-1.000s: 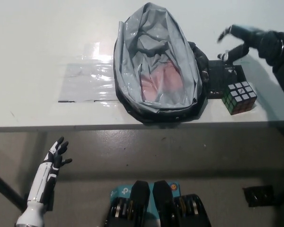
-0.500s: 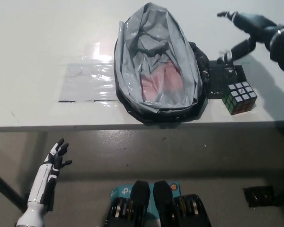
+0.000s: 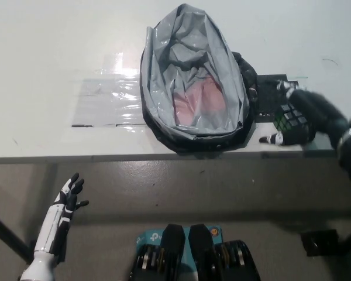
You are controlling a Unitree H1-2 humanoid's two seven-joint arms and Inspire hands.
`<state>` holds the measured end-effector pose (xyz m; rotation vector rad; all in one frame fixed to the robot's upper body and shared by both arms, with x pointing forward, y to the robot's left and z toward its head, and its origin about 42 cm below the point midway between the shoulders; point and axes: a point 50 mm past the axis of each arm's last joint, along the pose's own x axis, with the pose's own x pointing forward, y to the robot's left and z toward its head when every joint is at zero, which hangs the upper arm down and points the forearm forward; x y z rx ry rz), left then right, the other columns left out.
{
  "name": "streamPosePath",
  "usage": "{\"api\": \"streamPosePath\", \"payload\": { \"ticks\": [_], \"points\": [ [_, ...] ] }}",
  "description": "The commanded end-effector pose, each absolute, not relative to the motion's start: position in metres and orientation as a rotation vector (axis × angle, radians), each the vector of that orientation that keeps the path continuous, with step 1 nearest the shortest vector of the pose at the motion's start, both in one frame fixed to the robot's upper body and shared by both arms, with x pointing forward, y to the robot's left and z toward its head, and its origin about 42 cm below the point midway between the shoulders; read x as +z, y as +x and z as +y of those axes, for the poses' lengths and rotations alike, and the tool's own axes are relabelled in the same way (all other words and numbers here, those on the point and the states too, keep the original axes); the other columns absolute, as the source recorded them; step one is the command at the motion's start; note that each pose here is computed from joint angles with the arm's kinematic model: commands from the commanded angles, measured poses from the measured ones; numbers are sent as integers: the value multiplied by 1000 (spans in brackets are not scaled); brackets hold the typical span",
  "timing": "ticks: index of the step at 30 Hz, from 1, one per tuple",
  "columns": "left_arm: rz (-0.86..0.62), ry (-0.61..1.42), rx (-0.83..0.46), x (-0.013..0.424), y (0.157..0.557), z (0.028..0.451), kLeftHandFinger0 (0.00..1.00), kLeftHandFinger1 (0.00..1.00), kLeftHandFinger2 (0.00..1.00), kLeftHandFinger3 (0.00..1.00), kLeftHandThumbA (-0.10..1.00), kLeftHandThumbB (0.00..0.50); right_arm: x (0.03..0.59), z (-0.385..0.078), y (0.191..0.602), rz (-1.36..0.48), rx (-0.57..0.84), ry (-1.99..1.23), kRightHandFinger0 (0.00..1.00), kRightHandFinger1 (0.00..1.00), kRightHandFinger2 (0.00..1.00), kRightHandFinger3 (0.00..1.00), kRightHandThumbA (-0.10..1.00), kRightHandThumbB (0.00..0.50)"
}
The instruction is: Use the right hand to pick up a rubix's cube and place it into a plastic bag and lift the bag
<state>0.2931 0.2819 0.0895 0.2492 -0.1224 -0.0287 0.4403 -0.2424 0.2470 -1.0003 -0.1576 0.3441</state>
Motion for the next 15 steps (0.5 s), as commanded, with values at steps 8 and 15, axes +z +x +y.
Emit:
{"api": "streamPosePath", "payload": {
  "ticks": [8,15],
  "points": [
    [-194,274,-20,101,291,291,850,1000,1000,1000,1000,160,270,-253,409,-361,-40,-772,1000,1000,1000,1000,1000,500],
    [-199,271,-15,104,292,292,844,1000,1000,1000,1000,170,270,-253,414,-391,-164,-874,1000,1000,1000,1000,1000,487]
  ]
}}
